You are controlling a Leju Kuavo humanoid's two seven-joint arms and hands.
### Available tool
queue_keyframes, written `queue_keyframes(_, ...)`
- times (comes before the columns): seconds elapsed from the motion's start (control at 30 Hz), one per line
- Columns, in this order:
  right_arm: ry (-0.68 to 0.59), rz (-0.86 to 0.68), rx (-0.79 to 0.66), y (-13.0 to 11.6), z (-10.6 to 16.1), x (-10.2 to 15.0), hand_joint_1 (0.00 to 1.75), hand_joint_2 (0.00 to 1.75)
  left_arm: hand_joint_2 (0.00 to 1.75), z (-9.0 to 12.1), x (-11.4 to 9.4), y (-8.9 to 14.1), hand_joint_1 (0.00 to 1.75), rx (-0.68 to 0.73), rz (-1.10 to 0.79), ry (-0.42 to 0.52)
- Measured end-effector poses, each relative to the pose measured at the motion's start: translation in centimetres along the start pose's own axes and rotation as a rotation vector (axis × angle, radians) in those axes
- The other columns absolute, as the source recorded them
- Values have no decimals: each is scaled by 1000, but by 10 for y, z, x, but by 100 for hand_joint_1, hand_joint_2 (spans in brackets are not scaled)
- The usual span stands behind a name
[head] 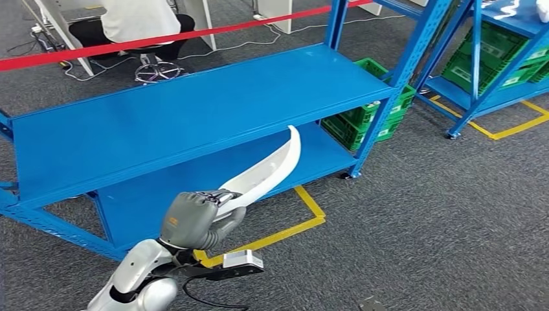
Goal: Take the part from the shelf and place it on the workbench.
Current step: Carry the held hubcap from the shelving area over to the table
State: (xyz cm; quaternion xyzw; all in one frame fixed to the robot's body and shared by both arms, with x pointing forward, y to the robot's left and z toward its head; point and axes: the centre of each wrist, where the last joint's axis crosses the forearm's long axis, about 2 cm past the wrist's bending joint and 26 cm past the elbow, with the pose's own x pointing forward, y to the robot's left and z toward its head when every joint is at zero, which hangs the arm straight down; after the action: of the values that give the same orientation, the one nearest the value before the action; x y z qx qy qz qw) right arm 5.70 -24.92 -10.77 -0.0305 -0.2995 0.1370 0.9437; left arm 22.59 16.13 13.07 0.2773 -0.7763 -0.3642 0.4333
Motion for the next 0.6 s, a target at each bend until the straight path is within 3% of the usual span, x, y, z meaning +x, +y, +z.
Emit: queue_keyframes(0.6,3,-18,-23,-3,-1,0,0,0,175,-14,3,2,175,27,35,-46)
